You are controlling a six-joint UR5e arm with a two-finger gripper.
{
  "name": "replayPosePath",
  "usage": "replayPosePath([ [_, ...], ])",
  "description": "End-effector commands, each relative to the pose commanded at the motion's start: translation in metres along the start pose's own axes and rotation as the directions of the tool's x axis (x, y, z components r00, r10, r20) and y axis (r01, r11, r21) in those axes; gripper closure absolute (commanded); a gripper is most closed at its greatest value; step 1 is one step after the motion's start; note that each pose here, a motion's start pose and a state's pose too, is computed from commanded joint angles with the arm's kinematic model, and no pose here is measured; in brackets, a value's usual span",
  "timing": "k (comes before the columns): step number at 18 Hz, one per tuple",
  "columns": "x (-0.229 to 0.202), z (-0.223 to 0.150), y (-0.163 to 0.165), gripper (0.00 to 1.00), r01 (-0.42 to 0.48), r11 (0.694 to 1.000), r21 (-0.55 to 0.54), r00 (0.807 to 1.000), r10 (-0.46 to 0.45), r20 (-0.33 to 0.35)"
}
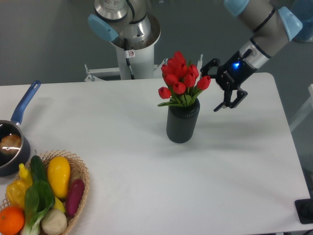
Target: Pick up the flowers from the vase
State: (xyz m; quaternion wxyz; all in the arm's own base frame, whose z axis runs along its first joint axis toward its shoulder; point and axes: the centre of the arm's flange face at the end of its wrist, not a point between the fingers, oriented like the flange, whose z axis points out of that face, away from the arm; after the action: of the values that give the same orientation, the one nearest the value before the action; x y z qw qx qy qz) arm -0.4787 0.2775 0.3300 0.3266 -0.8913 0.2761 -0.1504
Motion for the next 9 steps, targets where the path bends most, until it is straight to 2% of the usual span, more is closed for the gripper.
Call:
replayPosePath([
  [9,0.0045,0.0014,-0.0091,0.0,-0.072,0.997,0.006,0.997,0.072,-0.023],
])
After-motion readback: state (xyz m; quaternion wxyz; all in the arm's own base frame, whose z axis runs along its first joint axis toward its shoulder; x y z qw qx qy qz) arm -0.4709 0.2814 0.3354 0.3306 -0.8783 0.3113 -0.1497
